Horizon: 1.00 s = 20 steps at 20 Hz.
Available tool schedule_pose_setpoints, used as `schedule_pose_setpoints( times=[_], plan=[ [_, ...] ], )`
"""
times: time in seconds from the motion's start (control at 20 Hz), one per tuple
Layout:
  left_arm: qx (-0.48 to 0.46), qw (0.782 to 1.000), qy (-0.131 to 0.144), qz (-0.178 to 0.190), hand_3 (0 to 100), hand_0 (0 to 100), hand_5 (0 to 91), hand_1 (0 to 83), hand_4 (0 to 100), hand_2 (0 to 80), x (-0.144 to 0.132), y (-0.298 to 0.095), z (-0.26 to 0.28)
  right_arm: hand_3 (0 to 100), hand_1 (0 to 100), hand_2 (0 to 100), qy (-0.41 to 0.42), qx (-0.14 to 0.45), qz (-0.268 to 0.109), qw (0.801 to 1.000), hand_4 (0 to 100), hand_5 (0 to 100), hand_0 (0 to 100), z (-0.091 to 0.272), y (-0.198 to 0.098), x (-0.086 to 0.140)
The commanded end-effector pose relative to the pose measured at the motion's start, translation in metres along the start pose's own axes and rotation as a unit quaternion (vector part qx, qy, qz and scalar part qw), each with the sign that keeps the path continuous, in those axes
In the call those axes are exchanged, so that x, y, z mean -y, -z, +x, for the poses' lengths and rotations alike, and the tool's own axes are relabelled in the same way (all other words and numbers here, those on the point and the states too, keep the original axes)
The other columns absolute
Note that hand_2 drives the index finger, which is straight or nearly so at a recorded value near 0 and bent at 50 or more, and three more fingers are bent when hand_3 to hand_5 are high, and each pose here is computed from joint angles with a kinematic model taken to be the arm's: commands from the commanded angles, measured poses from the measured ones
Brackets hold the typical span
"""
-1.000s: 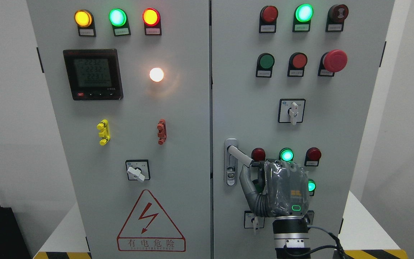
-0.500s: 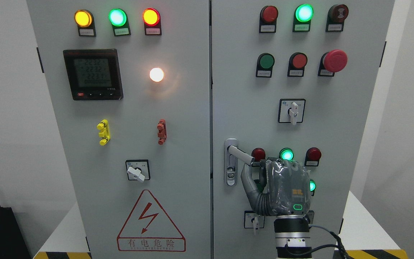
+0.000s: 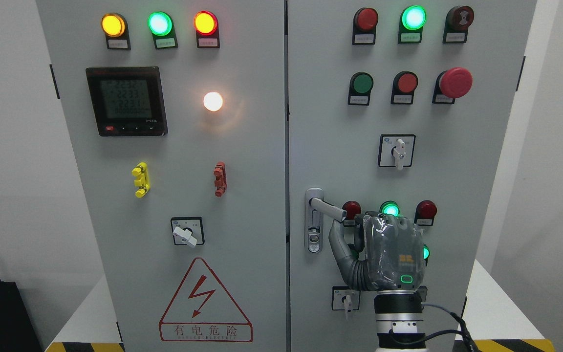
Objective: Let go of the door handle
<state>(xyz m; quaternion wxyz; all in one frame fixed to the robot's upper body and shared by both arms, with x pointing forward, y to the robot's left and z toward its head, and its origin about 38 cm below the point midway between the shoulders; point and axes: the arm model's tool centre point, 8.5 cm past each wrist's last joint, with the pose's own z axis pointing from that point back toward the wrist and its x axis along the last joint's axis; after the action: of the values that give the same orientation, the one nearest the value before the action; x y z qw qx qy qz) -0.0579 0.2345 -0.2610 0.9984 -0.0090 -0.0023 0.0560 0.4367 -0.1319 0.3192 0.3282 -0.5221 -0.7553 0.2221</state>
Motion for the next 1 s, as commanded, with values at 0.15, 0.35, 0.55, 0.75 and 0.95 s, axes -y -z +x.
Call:
schedule_pose_setpoints(
  times=[0.15,0.35,0.55,0.75,0.95],
  plan=[
    [-0.011,1.000,0.006,0.000,0,12,0.0,38.9,0,0.0,-0.0003,-0.0010,-0.0069,100,28,100,-0.004,0.000,-0.003,1.000,100,96,63,-0.0030,0.0016,0.0018],
    [-0.011,1.000,0.006,0.000,0,12,0.0,38.9,0,0.0,-0.0003,-0.0010,-0.0069,100,28,100,-0.004,0.002,-0.005,1.000,100,96,63,-0.0022,0.0031,0.0030],
    [-0.011,1.000,0.006,0.000,0,12,0.0,38.9,0,0.0,-0.0003,-0.0010,-0.0069,100,28,100,-0.004,0.001,-0.006,1.000,100,96,63,-0.0025,0.0038,0.0036],
    [-0.011,1.000,0.006,0.000,0,12,0.0,38.9,0,0.0,-0.0003,-0.0010,-0.0069,100,28,100,-0.004,0.002,-0.006,1.000,100,96,63,-0.0024,0.0026,0.0029],
    [-0.011,1.000,0.006,0.000,0,12,0.0,38.9,0,0.0,-0.0003,-0.0010,-0.0069,100,28,100,-0.004,0.003,-0.009,1.000,100,96,63,-0.0026,-0.0012,0.0018]
  ],
)
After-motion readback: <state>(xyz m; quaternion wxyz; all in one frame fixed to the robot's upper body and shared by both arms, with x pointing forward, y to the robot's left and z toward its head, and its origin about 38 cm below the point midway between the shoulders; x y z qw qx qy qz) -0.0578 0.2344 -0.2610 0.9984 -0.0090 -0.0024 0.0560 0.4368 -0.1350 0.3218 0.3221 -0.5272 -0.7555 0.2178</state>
